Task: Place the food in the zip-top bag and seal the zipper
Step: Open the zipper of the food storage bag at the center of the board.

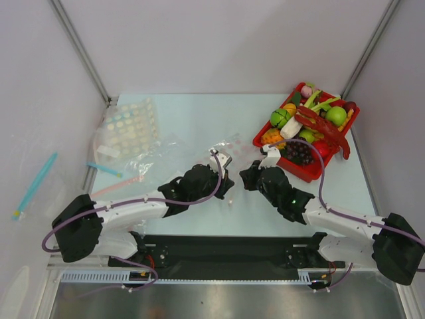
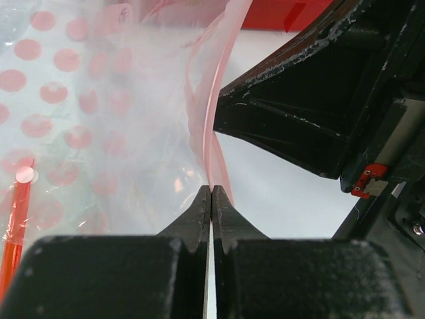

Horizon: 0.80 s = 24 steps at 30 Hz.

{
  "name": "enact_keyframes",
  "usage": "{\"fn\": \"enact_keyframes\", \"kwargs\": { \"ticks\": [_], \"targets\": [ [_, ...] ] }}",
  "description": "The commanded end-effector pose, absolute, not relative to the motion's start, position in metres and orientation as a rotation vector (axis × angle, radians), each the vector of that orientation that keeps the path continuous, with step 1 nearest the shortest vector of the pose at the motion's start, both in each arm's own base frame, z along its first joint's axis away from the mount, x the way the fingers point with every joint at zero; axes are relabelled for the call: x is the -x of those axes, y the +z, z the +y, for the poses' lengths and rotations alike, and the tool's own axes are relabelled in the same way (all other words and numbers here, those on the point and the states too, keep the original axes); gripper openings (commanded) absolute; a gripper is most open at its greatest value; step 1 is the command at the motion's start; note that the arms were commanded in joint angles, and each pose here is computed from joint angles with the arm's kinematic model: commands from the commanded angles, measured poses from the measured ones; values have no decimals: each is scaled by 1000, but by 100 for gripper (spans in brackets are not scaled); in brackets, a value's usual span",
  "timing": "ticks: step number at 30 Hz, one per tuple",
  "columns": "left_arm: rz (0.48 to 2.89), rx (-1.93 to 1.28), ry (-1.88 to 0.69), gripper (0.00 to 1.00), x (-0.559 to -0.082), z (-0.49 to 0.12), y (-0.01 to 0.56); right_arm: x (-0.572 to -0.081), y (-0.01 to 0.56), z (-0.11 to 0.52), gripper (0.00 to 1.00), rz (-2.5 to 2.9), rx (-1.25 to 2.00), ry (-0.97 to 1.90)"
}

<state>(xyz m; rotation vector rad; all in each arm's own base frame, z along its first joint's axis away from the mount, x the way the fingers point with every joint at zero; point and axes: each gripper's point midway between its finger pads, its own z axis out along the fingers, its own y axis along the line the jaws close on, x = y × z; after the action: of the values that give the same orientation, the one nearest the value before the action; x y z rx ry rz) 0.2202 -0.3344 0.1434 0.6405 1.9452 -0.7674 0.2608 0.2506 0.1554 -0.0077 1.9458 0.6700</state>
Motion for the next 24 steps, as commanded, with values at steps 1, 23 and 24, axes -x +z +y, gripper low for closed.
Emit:
{"fn": "enact_keyframes", "kwargs": {
  "ticks": [1,23,24],
  "targets": [
    [1890,-632,-789,1,-225,-344,166,-268,178,255,0,1896,-3,684],
    [1976,-537,-491,14,-258,-318,147,-234,191,309,0,1828,312,776],
    [1975,-524,-472,13,-261,-316,147,-234,191,309,0,1832,313,772]
  ]
}}
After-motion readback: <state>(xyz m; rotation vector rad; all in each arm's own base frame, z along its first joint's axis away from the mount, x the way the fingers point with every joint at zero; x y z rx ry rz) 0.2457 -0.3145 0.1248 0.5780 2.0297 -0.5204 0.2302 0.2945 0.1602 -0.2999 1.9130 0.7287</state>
